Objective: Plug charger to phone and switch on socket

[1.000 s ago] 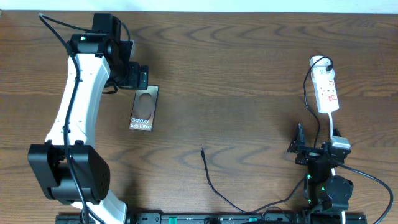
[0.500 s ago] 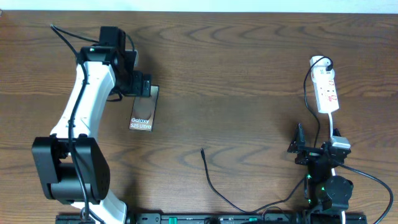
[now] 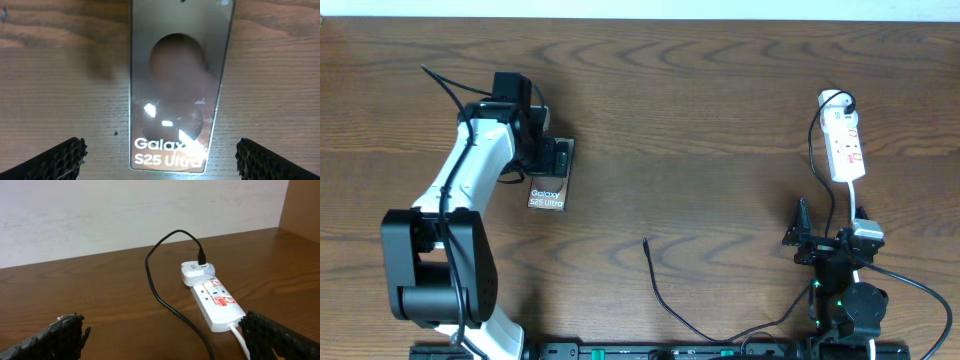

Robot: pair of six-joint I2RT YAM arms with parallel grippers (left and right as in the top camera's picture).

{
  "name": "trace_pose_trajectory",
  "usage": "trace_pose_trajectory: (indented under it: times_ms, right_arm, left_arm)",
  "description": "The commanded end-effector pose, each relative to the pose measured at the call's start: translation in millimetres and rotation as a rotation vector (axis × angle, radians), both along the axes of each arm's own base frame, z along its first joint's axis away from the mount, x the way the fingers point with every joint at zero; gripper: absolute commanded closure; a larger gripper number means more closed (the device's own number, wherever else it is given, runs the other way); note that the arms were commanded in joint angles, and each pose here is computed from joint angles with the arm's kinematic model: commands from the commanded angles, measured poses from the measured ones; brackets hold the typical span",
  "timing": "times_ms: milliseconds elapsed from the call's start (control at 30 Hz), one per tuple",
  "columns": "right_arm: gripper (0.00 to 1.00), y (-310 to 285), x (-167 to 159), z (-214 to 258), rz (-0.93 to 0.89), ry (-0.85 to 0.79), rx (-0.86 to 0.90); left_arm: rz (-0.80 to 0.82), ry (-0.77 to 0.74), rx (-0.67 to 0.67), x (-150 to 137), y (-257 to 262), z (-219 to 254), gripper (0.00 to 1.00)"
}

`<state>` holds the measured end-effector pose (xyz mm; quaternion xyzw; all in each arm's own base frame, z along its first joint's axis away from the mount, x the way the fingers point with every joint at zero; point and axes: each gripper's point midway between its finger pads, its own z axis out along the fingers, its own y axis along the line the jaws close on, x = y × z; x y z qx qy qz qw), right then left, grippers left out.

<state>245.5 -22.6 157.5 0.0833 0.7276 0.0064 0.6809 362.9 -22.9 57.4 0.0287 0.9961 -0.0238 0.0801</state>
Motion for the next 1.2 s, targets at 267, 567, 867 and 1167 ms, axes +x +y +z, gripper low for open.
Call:
trace_pose_trajectory:
  times_ms: [267,567,867,1167]
  right_arm:
    - [0.01,0,0,0,-0.004,-0.004,0.014]
    - [0.01,0,0,0,-0.004,-0.004,0.014]
    - [0.01,0,0,0,-0.004,-0.004,0.014]
    - [0.01,0,0,0,-0.004,-0.004,0.014]
  left_arm:
    - [-0.029,0.058,0.088,-1,-7,-29,0.02]
    - [-0.016,0.023,0.082,8,-8,-30,0.02]
    - [-0.017,0.066,0.083,5,-8,-48,0.02]
    - [0.002,0.043,0.077,12,-9,-51,0.02]
